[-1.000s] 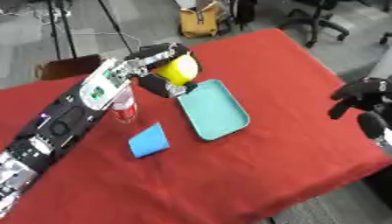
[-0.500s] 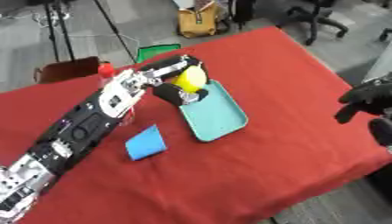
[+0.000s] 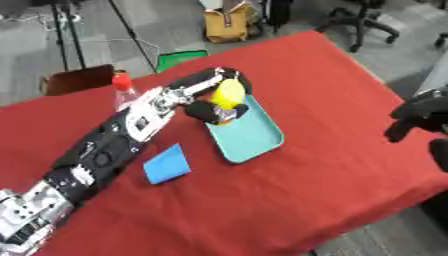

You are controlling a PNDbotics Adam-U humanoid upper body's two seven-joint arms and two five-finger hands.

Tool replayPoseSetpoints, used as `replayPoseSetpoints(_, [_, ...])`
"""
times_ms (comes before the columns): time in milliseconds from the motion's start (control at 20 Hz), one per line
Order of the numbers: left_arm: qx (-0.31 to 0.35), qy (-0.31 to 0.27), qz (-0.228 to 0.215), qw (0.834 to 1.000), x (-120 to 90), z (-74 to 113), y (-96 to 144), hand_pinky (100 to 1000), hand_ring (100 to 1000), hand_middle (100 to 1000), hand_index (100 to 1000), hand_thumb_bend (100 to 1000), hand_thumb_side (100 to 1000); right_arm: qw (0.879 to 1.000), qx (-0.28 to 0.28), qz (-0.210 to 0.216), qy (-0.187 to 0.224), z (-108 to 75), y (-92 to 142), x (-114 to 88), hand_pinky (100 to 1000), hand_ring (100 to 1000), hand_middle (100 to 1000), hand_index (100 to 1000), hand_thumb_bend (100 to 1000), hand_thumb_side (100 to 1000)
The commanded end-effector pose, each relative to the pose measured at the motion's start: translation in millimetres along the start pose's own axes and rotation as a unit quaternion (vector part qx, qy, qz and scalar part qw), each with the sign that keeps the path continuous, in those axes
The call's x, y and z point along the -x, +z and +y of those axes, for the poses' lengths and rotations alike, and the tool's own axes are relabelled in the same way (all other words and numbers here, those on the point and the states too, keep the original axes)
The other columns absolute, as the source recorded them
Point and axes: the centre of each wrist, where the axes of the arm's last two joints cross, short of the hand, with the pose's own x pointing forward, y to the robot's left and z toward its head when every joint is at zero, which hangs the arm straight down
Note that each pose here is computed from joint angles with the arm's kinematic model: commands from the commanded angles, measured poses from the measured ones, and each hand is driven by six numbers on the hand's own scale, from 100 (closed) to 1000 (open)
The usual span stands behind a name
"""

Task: Pick up objects on the table and place them in the box.

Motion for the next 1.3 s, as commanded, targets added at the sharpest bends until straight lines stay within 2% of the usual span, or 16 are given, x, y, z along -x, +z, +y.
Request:
replayPoseSetpoints(50, [0.0,-0.043,-0.003,0.999,-1,7.4,-4,622,829,775,785,100,501,0.994,-0.064,-0.062,0.057,-5.6,-9,-11,609,555,668,760,247,485])
replayPoseSetpoints(400, [0.019,-0.064,0.015,0.998,13,-10.7,0,628,838,789,797,100,544,0.994,-0.064,-0.07,0.057,-5.7,-12,-13,609,555,668,761,246,485])
replayPoseSetpoints(700, [0.001,-0.072,-0.001,0.997,10,-11.4,-4,630,847,812,820,100,579,0.994,-0.064,-0.072,0.057,-5.3,-12,-13,609,554,668,761,246,485])
replayPoseSetpoints(750, [-0.001,-0.076,-0.004,0.997,9,-11.3,-5,645,852,821,837,213,615,0.994,-0.064,-0.072,0.057,-5.3,-12,-13,609,554,668,761,246,485])
replayPoseSetpoints(800, [-0.001,-0.081,-0.007,0.997,8,-11.2,-5,645,852,821,837,213,615,0.994,-0.064,-0.072,0.057,-5.5,-12,-13,609,554,668,761,246,485])
replayPoseSetpoints(850, [-0.001,-0.087,-0.008,0.996,7,-10.8,-5,656,853,825,850,397,607,0.994,-0.064,-0.072,0.057,-5.5,-12,-13,609,554,668,761,246,485])
replayPoseSetpoints(900, [-0.003,-0.093,-0.008,0.996,7,-10.5,-5,656,853,825,850,397,607,0.994,-0.064,-0.072,0.057,-5.5,-12,-13,609,554,668,761,246,485])
replayPoseSetpoints(950, [-0.004,-0.1,-0.008,0.995,6,-10.3,-5,667,855,831,858,514,592,0.994,-0.064,-0.072,0.057,-5.4,-12,-13,609,554,668,761,246,485])
replayPoseSetpoints(1100, [-0.008,-0.119,-0.003,0.993,6,-9.9,-5,672,857,834,860,539,567,0.994,-0.064,-0.072,0.057,-5.3,-12,-13,609,554,668,761,246,485])
replayPoseSetpoints(1150, [-0.01,-0.124,-0.001,0.992,6,-10.1,-5,676,862,844,865,608,542,0.994,-0.064,-0.072,0.056,-5.2,-12,-13,609,553,668,761,246,484])
replayPoseSetpoints(1200, [-0.012,-0.128,0.002,0.992,6,-10.4,-5,676,862,844,865,608,542,0.994,-0.064,-0.072,0.056,-5.1,-12,-13,609,553,668,761,246,484])
replayPoseSetpoints(1250, [-0.015,-0.131,0.004,0.991,6,-10.9,-5,677,874,859,872,688,522,0.994,-0.063,-0.072,0.056,-5.1,-12,-13,609,553,668,761,245,484])
replayPoseSetpoints(1300, [-0.02,-0.132,0.009,0.991,7,-11.6,-5,677,874,859,872,688,522,0.994,-0.063,-0.072,0.056,-5.3,-12,-13,609,553,668,761,245,484])
